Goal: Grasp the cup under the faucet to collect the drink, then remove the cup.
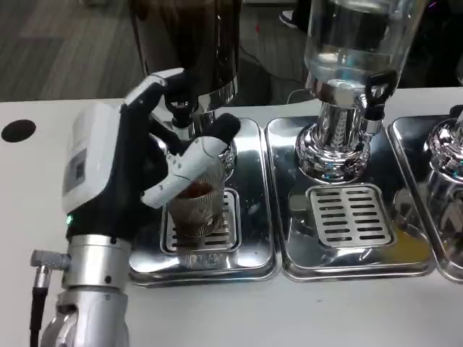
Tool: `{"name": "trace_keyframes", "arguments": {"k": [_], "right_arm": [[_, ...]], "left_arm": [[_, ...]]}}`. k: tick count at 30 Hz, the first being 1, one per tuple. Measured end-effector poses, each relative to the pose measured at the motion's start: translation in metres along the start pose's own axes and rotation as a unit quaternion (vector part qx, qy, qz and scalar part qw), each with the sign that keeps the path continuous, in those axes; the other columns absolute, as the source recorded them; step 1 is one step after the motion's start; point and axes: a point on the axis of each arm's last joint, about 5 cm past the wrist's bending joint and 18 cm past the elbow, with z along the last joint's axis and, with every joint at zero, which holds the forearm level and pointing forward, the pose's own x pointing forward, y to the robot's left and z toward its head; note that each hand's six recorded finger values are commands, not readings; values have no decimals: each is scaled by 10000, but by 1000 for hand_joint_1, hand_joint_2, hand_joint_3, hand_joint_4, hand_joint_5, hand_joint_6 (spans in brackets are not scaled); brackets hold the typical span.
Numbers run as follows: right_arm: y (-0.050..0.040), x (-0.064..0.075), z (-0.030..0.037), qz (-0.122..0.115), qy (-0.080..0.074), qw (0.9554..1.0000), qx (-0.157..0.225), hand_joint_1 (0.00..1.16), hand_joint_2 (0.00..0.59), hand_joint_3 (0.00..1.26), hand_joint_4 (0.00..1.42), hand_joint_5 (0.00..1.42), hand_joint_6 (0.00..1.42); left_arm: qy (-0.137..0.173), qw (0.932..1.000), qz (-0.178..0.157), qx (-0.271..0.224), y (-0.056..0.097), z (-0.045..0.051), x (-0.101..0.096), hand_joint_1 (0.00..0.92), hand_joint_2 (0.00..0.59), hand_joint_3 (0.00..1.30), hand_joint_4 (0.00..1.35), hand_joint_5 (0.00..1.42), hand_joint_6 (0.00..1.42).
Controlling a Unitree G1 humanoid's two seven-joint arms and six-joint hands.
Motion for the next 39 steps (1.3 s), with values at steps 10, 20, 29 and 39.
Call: {"name": "trace_keyframes", "arguments": {"k": [10, 20, 29, 39], "right_arm": [[11, 37, 5, 91, 0, 10000, 12, 504, 365, 177, 54, 68, 25], [34, 145, -30, 88, 121, 9985, 521, 544, 242, 199, 76, 118, 60], [-56, 531, -105, 529, -90, 9968, 598, 581, 169, 180, 95, 158, 148], [122, 972, -65, 1228, -46, 9868, 1055, 603, 150, 182, 130, 154, 153]], "left_arm": [[-97, 9997, 203, -105, 58, -55, -71, 0, 31, 259, 146, 291, 577], [-286, 9856, -111, 1662, 342, -58, -408, 0, 24, 259, 179, 275, 450], [323, 9707, -655, 2290, 539, -134, -780, 0, 23, 263, 199, 280, 465], [644, 9682, -930, 2231, 539, -145, -1134, 0, 27, 268, 202, 285, 477]]}}
